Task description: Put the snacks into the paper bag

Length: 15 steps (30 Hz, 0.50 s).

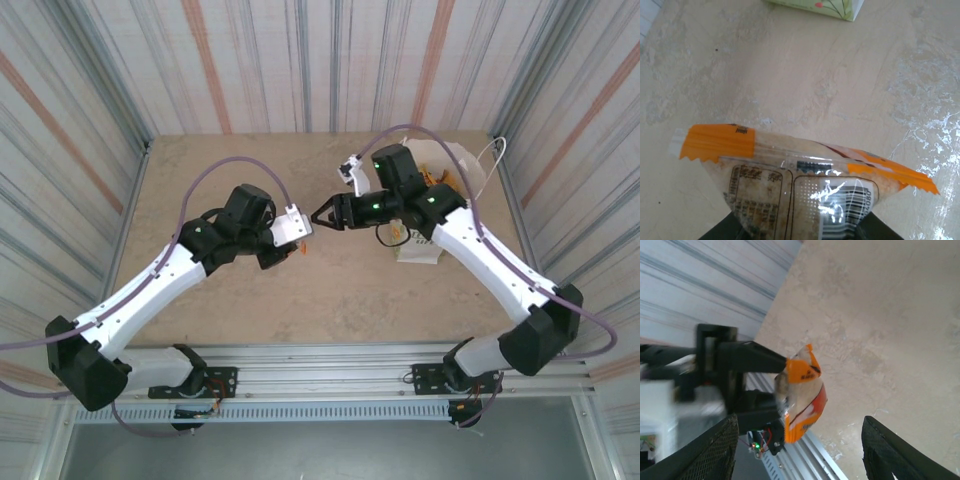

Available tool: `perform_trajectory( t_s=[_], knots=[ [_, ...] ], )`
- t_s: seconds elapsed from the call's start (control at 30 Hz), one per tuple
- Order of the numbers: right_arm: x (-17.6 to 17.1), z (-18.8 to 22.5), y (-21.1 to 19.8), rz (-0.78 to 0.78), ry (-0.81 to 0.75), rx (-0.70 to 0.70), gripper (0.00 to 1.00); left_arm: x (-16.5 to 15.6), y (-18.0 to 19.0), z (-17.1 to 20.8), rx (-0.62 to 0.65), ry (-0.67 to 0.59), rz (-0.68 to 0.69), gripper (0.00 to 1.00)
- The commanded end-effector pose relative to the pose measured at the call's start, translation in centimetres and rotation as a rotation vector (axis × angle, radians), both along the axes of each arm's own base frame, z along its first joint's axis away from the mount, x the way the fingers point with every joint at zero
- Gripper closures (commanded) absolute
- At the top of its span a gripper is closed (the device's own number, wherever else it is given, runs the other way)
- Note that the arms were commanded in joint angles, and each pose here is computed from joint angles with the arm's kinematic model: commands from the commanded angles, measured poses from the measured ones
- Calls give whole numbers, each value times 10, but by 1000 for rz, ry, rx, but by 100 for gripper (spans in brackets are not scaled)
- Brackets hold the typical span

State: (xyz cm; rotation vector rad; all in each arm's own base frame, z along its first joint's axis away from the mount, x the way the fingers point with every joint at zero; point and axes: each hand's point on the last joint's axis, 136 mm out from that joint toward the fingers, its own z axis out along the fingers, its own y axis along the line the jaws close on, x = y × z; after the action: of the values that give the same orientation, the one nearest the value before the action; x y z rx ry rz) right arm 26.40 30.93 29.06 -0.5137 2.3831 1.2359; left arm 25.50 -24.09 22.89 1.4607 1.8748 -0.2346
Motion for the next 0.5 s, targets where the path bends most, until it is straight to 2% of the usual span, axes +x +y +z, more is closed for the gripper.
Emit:
perform_trajectory(
  t_s=[0.0, 0.27, 0.4, 0.47],
  knots=[
    [1, 7, 22, 13, 14, 38, 33, 4, -8, 18, -28, -52, -32, 65],
    [9, -14, 41, 9, 73, 24, 37, 6, -12, 26, -48, -67, -40, 65],
    [9, -18, 49, 17, 95, 39, 48, 6, -13, 29, -56, -67, -35, 64],
    [7, -19, 53, 27, 110, 56, 50, 8, -13, 28, -53, -68, -26, 64]
  ],
)
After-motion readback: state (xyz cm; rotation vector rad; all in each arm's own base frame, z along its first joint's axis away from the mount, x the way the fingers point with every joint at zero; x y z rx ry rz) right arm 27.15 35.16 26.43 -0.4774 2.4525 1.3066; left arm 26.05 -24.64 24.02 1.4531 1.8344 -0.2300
